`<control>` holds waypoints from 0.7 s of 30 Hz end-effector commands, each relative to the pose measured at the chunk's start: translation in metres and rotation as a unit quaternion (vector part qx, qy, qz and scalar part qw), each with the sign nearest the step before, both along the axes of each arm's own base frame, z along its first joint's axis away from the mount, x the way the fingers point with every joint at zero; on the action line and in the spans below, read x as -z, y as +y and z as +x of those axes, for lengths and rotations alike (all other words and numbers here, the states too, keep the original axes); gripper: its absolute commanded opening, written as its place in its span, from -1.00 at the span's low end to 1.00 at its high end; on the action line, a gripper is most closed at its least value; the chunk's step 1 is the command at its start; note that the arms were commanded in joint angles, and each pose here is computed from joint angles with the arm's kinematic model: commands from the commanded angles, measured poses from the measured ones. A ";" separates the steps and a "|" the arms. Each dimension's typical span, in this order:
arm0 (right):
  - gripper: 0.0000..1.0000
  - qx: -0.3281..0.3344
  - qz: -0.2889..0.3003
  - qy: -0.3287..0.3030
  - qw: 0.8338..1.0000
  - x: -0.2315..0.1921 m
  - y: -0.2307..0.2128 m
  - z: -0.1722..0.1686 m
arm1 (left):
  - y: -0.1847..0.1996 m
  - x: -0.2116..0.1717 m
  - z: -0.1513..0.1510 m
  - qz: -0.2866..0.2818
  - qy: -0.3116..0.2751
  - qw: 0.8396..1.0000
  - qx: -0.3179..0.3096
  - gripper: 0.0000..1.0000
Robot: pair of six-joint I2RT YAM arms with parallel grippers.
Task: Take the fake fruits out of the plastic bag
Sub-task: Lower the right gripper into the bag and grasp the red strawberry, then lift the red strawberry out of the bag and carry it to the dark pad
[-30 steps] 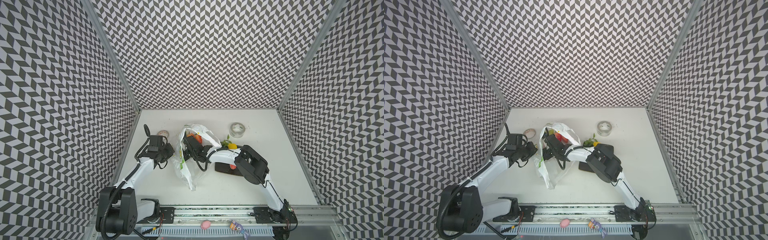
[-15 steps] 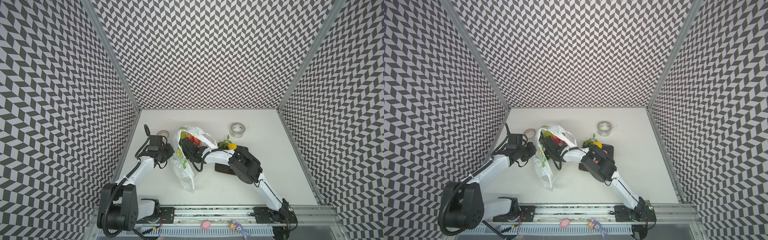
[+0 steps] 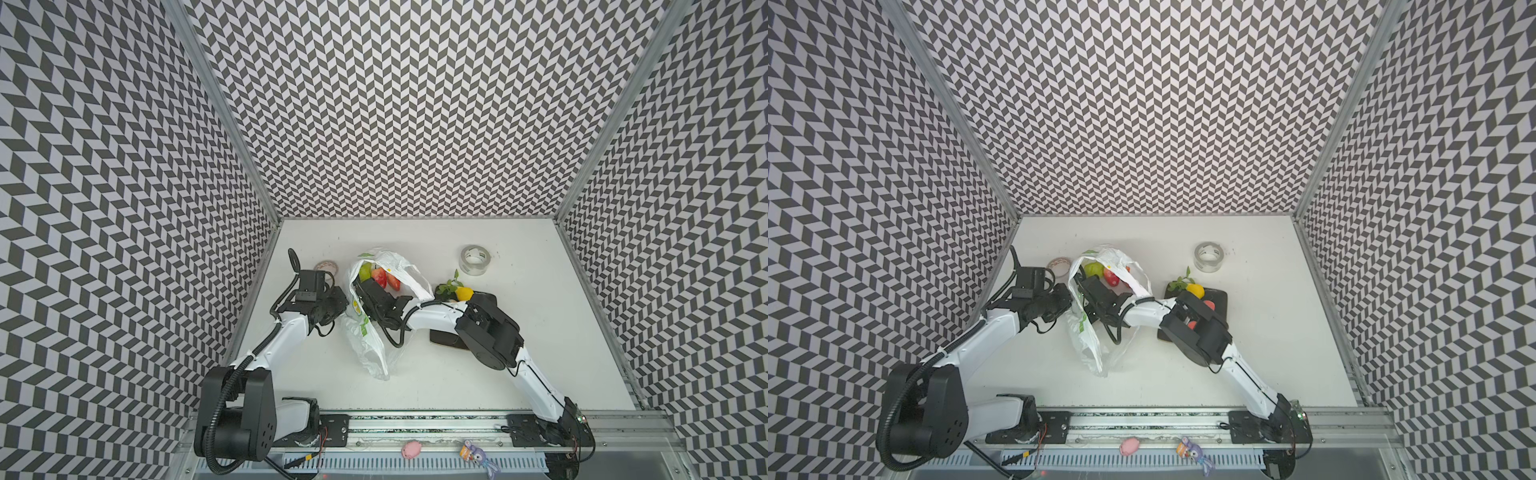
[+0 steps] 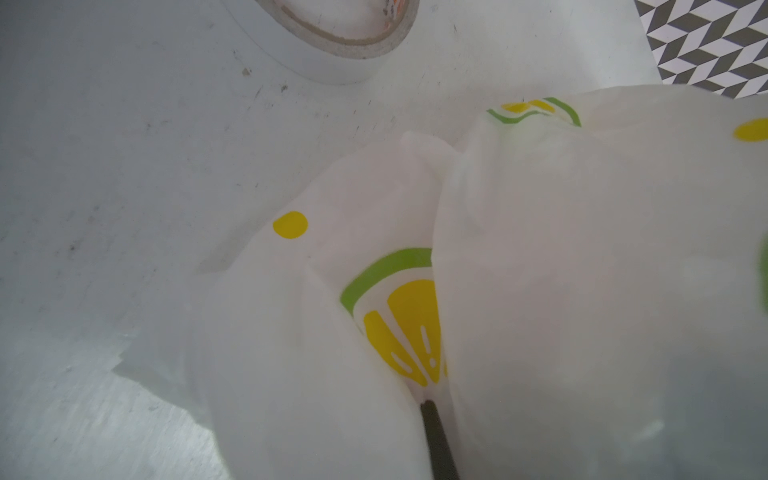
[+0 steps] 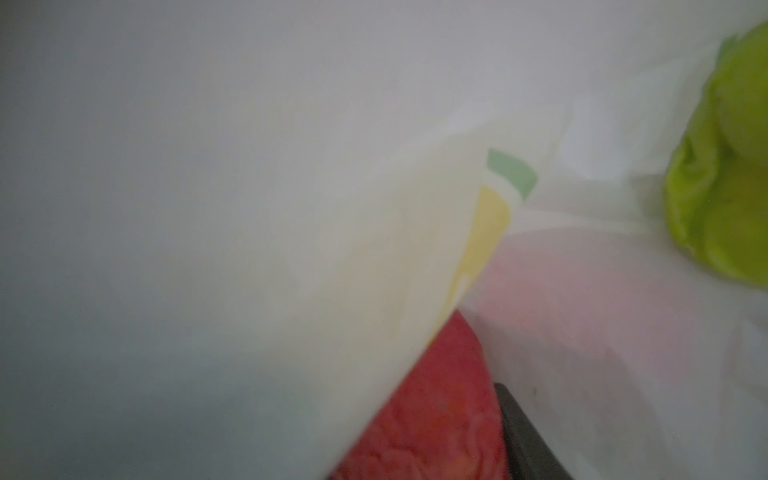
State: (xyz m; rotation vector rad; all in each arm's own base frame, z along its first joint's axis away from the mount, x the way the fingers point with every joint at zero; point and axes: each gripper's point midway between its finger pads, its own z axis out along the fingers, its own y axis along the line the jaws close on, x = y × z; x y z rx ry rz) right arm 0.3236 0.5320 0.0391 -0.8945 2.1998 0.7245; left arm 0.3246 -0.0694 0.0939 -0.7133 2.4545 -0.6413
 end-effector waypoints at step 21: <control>-0.15 -0.013 0.100 -0.062 0.993 -0.123 -0.061 -0.053 | 0.031 -0.022 0.012 -0.007 -0.042 0.996 -0.075 -1.00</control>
